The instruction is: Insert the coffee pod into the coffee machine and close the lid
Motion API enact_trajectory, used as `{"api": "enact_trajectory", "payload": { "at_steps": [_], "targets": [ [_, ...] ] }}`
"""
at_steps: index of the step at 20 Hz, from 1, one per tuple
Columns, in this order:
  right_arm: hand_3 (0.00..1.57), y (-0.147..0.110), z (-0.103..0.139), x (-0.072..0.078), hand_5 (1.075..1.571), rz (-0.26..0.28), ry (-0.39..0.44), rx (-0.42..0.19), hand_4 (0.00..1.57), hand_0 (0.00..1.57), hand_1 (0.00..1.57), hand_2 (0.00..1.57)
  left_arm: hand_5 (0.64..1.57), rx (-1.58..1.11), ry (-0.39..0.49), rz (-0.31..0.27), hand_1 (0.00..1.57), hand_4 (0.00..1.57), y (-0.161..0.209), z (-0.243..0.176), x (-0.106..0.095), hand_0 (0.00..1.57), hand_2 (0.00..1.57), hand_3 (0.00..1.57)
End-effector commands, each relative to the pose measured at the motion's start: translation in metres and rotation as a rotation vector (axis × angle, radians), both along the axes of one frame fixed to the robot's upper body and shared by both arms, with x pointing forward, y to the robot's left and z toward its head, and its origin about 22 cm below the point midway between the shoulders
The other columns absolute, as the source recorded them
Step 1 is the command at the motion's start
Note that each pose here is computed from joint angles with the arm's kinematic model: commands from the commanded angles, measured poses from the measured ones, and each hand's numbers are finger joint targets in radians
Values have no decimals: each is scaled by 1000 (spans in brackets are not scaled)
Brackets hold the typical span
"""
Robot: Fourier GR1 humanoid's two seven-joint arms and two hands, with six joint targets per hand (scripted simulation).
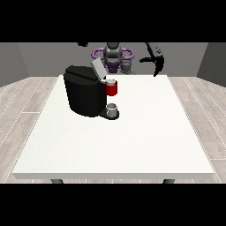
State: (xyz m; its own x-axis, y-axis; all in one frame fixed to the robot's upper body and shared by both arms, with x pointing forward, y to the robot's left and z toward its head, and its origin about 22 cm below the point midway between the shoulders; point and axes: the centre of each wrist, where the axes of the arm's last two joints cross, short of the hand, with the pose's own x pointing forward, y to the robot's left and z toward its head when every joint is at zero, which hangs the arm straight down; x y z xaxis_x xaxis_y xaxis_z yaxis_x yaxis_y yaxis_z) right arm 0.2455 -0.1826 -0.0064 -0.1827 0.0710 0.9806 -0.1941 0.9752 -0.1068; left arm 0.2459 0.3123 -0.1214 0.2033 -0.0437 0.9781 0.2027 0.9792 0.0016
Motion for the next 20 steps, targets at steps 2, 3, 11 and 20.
{"api": "enact_trajectory", "payload": {
  "at_steps": [2, 3, 11, 20],
  "targets": [
    [0, 14, 24, 2, 1571, -64, -46, -18, 444, 0, 0, 0, 1571, -44, -84, -25, 0, 351, -8, 2, -11, 0, 0, 0],
    [0, -5, 34, 10, 1571, -48, -61, -3, 345, 0, 0, 0, 1571, -55, -132, -32, 0, 299, -28, 9, 0, 0, 0, 0],
    [0, 7, 60, 51, 1571, -113, -189, -90, 211, 0, 0, 0, 1571, -87, -244, -78, 0, 203, -6, 41, 17, 0, 0, 0],
    [0, 1, 61, 87, 1571, -205, -147, -98, 350, 0, 0, 0, 1571, -70, -335, -136, 0, 233, -33, 57, 8, 0, 0, 0]
  ]
}}
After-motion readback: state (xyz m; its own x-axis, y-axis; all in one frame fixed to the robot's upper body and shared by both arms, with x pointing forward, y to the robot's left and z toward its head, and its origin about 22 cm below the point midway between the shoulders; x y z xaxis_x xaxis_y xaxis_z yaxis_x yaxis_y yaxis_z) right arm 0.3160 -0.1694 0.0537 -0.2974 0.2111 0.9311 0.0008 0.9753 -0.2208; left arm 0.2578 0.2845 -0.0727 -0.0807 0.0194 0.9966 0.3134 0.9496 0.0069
